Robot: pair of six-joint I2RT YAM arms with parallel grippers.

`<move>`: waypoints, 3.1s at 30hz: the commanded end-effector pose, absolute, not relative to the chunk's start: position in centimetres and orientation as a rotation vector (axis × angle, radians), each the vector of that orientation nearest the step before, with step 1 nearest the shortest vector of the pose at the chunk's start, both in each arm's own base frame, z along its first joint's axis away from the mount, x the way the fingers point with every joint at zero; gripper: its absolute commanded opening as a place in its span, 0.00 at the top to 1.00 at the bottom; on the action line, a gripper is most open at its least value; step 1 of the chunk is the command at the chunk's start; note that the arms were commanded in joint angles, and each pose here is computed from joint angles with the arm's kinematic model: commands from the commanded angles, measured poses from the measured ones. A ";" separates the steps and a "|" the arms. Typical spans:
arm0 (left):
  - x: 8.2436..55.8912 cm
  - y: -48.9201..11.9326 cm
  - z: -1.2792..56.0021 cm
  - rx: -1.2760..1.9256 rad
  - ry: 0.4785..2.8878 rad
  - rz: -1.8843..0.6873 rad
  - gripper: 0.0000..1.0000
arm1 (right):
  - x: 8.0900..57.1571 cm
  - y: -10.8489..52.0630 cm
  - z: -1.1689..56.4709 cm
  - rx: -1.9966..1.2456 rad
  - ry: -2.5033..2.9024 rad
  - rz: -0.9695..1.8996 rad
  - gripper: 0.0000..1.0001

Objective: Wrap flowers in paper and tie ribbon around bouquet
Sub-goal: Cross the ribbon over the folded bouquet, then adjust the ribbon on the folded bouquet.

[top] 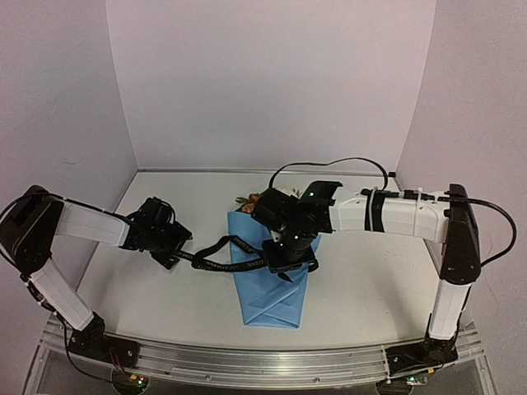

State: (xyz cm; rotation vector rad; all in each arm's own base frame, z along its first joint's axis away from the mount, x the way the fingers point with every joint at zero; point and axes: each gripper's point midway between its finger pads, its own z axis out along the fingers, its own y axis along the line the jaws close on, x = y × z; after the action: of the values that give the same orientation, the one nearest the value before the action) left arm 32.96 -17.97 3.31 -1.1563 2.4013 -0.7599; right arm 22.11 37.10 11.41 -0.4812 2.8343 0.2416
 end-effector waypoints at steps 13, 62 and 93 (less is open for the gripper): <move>34.3 -16.5 -0.5 -1.060 2.590 -0.335 0.70 | 21.7 38.4 9.5 -0.543 2.924 0.325 1.00; 37.1 -11.1 2.6 -1.055 2.419 -0.341 1.00 | 20.2 35.5 2.6 -1.120 2.737 -0.306 0.91; 38.2 -6.3 4.4 -0.989 2.340 -0.220 1.00 | 29.4 11.8 8.2 -0.289 2.832 -0.590 1.00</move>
State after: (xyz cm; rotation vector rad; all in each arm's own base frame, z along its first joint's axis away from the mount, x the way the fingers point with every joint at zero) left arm 37.78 -8.41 2.22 -1.0179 2.4131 -0.2662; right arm 27.66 16.18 8.12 -0.3953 2.9028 -0.3487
